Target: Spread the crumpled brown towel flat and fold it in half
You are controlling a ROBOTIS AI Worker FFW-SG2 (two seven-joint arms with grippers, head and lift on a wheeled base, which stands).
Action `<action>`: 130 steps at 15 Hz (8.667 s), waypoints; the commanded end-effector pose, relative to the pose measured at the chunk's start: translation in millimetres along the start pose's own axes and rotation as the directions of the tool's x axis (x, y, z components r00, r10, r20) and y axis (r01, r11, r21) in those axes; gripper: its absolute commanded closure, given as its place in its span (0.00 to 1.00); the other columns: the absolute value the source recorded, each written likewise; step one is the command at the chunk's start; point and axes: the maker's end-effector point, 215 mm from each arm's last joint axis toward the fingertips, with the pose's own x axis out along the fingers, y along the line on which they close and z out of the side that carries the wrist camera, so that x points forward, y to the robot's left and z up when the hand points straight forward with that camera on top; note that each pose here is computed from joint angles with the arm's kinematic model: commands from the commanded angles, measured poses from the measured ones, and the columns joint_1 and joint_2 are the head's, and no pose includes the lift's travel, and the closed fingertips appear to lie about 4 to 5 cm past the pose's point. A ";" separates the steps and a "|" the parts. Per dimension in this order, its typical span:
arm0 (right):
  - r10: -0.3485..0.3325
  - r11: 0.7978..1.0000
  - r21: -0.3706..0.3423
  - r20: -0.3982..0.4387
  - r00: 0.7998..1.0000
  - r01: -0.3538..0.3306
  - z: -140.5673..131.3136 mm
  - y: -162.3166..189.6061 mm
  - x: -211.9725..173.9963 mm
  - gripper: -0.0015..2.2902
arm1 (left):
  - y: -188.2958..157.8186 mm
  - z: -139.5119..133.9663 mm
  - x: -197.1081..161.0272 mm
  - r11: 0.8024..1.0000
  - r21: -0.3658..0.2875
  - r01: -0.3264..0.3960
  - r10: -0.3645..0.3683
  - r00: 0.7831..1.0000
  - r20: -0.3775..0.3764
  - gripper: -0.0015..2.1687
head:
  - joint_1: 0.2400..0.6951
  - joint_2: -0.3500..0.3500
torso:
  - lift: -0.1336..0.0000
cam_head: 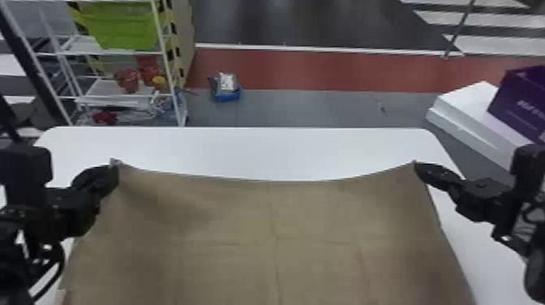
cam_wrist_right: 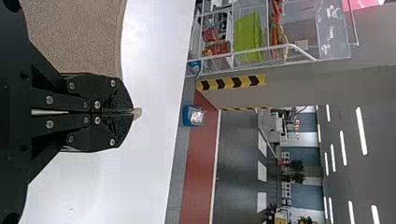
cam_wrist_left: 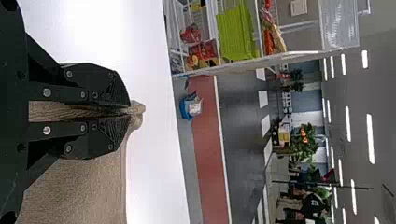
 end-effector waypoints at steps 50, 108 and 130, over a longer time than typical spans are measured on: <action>0.018 0.994 -0.105 -0.117 0.993 -0.030 45.0 -46.0 -70.1 0.02 | 42.9 -65.5 99.4 0.919 0.101 0.382 -0.317 0.866 -0.388 0.16 | 1.00 0.41 | 0.07; 0.043 0.975 -0.209 -0.147 0.988 -0.073 35.5 -31.1 -50.3 0.03 | 73.3 -85.6 102.7 0.936 0.136 0.325 -0.232 0.859 -0.457 0.23 | 1.00 0.48 | 0.07; 0.008 0.878 -0.440 -0.375 0.927 -0.186 7.0 -0.8 9.4 0.06 | 53.9 -75.0 87.8 0.924 0.141 0.357 -0.265 0.858 -0.439 0.41 | 1.00 0.50 | 0.07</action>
